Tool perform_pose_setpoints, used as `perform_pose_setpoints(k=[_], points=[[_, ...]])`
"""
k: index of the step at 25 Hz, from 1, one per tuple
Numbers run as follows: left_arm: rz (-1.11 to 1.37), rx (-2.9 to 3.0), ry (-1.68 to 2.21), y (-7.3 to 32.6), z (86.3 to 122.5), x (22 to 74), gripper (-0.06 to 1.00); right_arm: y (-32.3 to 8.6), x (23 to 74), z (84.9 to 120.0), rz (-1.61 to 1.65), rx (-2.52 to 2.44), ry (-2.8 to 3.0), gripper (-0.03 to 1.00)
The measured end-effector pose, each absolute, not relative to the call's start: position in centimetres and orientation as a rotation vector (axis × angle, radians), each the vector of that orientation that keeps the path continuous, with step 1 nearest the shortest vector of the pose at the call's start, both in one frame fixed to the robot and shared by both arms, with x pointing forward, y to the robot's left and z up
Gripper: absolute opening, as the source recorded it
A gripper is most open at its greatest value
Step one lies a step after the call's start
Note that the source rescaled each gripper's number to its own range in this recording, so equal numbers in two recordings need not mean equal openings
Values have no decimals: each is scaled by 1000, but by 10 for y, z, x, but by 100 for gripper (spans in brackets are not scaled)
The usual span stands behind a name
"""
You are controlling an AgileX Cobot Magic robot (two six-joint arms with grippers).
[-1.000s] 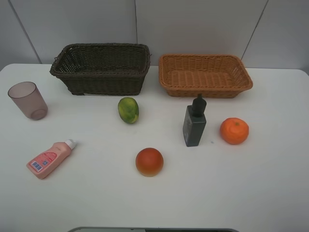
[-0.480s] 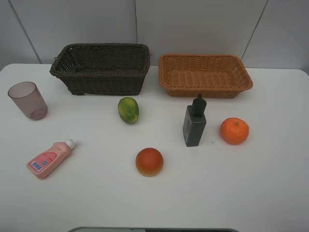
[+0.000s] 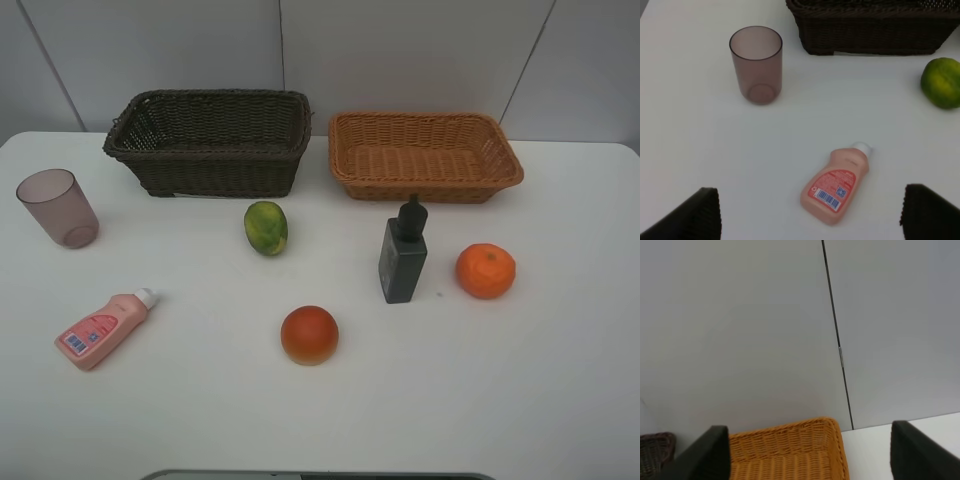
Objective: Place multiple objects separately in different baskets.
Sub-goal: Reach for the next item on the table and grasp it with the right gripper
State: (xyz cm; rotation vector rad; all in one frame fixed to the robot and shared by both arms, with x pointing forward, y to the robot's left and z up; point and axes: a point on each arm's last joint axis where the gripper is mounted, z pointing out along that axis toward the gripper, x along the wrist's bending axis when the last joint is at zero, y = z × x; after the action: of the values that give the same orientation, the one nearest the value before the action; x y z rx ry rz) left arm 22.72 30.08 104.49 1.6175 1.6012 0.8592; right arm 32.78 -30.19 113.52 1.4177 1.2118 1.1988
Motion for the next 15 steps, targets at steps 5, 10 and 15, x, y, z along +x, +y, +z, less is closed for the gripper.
perform_pose_setpoints(k=[5, 10, 15], points=[[859, 1617, 1601, 301, 1045, 227, 92, -301, 337, 1137, 1222, 1397, 1197, 53], [859, 1617, 1601, 301, 1045, 227, 92, -301, 352, 1134, 1204, 1423, 1222, 53], [860, 1617, 1600, 301, 1045, 227, 92, -301, 378, 1120, 1136, 1508, 1299, 53]])
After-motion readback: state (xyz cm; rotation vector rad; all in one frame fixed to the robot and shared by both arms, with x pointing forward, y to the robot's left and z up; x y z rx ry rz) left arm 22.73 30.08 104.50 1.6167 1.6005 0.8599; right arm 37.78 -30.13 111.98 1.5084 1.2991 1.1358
